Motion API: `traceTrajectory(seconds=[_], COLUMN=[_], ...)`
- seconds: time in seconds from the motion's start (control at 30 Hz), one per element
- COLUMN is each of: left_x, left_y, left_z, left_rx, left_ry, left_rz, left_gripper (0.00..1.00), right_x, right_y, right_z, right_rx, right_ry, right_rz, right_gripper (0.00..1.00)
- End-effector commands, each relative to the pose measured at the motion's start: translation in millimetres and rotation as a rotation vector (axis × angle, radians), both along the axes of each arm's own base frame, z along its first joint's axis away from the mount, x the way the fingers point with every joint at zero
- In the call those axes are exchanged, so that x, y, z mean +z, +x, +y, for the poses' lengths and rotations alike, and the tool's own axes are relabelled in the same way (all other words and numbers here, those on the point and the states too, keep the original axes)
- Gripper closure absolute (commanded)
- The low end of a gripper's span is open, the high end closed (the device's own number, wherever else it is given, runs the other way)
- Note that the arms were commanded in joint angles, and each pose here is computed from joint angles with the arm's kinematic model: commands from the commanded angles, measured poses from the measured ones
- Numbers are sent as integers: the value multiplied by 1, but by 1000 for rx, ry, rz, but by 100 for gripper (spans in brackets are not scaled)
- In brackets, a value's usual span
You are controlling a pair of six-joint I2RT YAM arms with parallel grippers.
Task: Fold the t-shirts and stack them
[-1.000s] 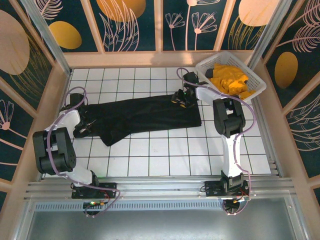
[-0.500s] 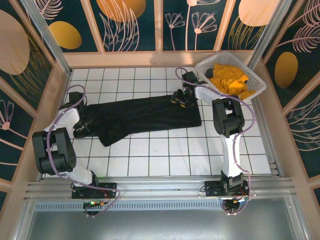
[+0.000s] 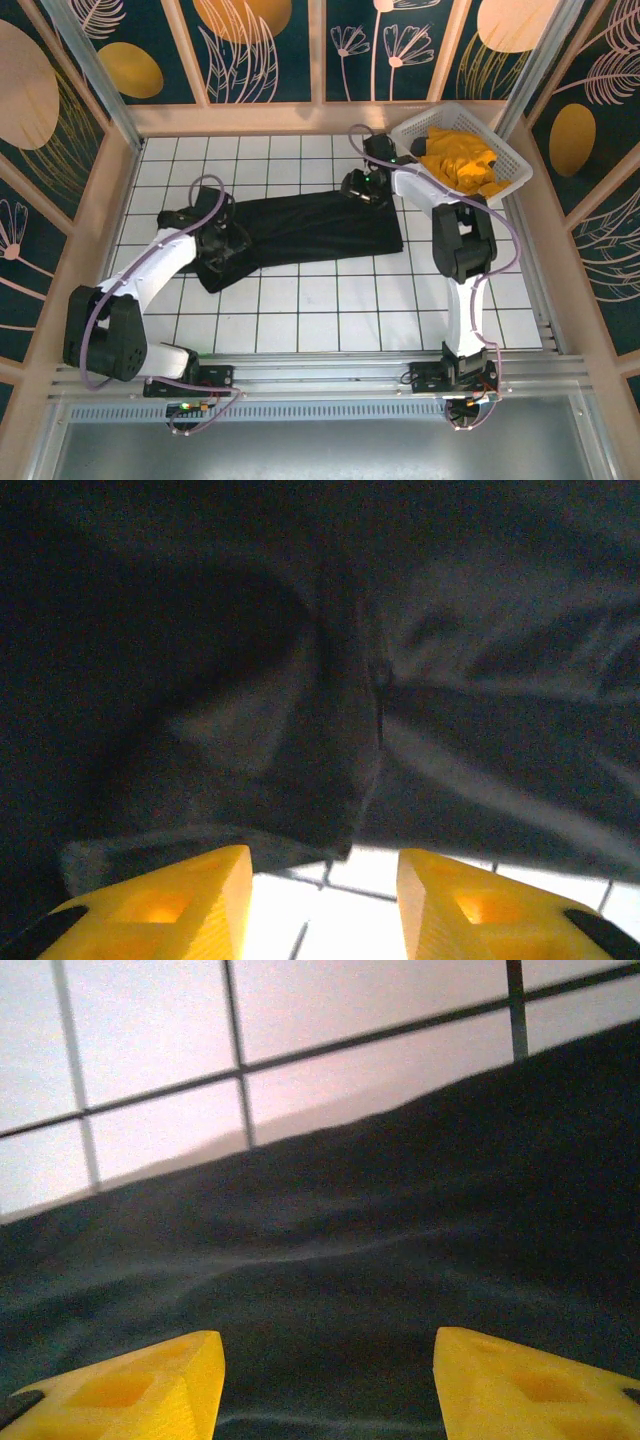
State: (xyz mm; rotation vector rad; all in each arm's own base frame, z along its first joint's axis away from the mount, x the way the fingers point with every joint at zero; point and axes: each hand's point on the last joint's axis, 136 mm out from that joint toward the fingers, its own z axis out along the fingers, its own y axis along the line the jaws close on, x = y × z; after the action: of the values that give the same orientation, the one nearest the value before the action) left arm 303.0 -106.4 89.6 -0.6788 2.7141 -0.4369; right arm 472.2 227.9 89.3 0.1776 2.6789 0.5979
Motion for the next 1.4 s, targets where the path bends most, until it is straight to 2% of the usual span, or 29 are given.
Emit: traceTrajectory(seconds=[0.0, 0.17, 0.3, 0.63, 0.73, 0.83, 1.0, 1.13, 1.27, 1.3, 1.37], left_x=[-21, -30, -34, -49, -48, -51, -57, -58, -56, -54, -50], left_y=[-24, -16, -11, -11, -13, -18, -14, -1, 3, 3, 1], left_z=[-27, -32, -36, -34, -30, -24, -27, -27, -27, -27, -29], left_rx=[143, 305, 354, 381, 385, 398, 428, 429, 430, 430, 433], left_ry=[-207, -305, -354, -336, -306, -255, -303, -286, -274, -275, -279], left_rz=[142, 121, 118, 136, 152, 185, 162, 133, 135, 136, 141], left_gripper=[54, 54, 56, 75, 74, 63, 63, 75, 97, 100, 100], right_x=[32, 36, 36, 29, 31, 31, 29, 29, 29, 28, 28], right_y=[-7, -20, -29, -40, -38, -36, -35, -35, -36, -37, -37], right_z=[3, 3, 0, -6, -7, -6, -3, -3, -4, -5, -6], right_rx=[-8, -11, -12, -15, -17, -16, -13, -11, -12, -12, -15], right_ry=[31, 47, 44, 40, 42, 44, 49, 49, 45, 43, 42], right_rz=[-54, -50, -49, -34, -38, -38, -34, -32, -32, -30, -32], right_gripper=[41, 42, 42, 41, 41, 41, 42, 42, 42, 42, 42])
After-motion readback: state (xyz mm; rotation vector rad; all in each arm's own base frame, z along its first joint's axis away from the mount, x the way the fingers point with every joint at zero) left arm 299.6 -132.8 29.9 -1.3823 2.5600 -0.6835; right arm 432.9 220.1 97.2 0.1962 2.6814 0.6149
